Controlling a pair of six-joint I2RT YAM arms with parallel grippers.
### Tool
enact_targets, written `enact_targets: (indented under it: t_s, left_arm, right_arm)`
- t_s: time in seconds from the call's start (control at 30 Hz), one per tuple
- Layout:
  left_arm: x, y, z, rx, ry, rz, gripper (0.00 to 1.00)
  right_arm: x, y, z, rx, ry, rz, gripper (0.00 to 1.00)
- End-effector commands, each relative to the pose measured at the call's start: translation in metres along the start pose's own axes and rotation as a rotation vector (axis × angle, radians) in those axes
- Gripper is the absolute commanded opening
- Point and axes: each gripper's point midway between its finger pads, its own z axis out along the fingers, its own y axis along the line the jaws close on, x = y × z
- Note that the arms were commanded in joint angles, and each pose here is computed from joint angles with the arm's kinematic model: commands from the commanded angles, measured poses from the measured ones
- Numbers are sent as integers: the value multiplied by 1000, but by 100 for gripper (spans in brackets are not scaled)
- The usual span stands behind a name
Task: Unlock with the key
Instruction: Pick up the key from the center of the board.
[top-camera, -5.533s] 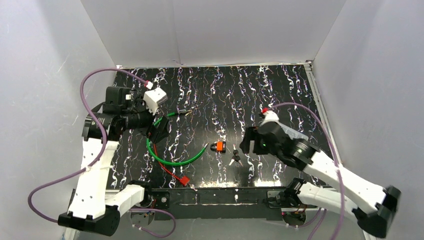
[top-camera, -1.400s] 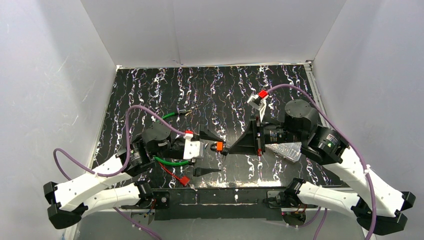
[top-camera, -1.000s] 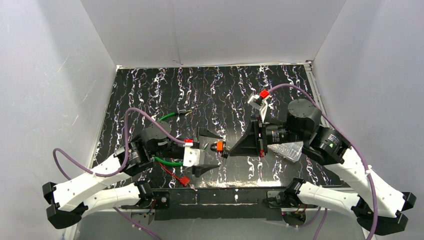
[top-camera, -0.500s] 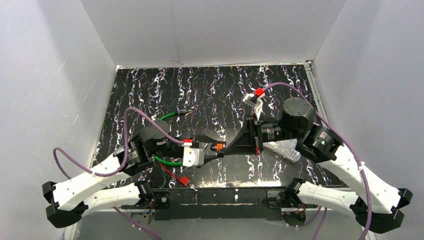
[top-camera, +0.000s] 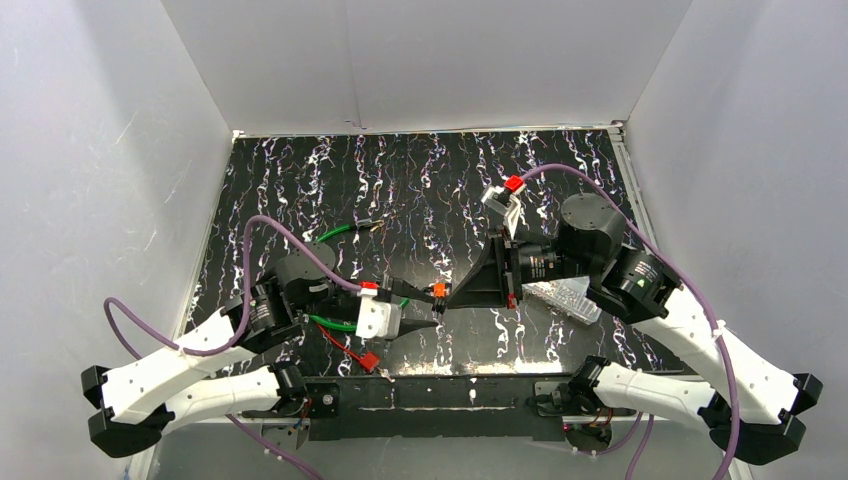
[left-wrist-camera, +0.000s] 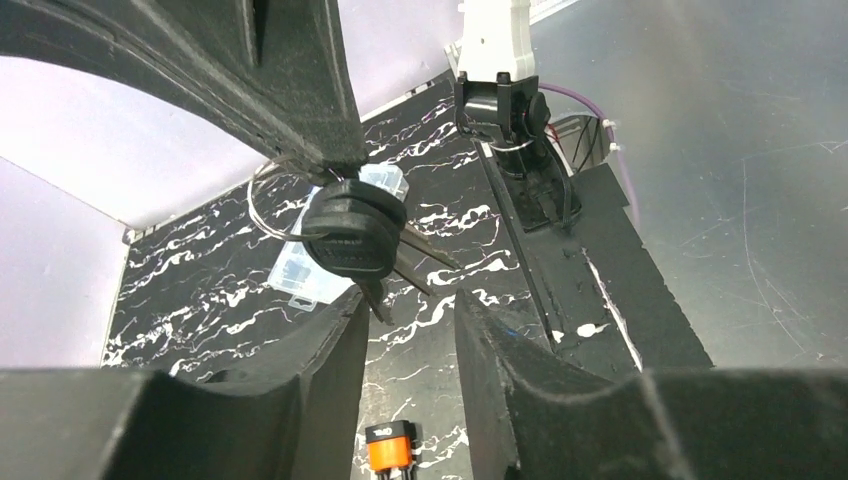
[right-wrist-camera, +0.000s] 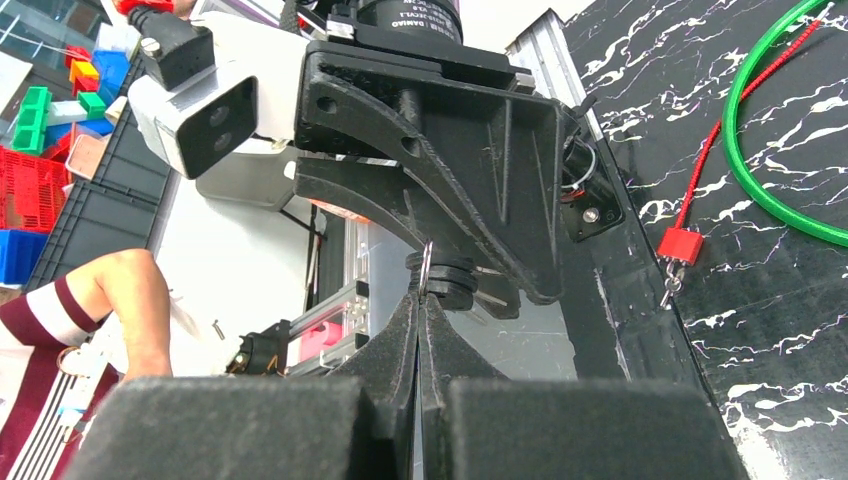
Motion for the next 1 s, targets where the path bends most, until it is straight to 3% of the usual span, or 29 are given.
enact_targets:
  t_s: [0.0, 0.53, 0.87, 0.9, 0.97]
  left_arm:
    - [-29, 0, -8, 3, -69, 10, 34]
    - [-33, -2, -16, -10, -68, 17, 9]
    - [-23, 2, -21, -39, -19, 42, 0]
    - [-22, 2, -21, -40, -10, 49, 0]
    - [-20, 3, -22, -41, 5, 58, 0]
  right_arm:
    - [-9, 10, -2, -29, -27, -63, 1]
    - [-8, 3, -1, -1, -22, -56, 1]
    - [3, -8, -5, 66, 23, -50, 2]
    - [5, -10, -6, 77, 29, -45, 4]
    - [9, -13, -8, 92, 39, -39, 24]
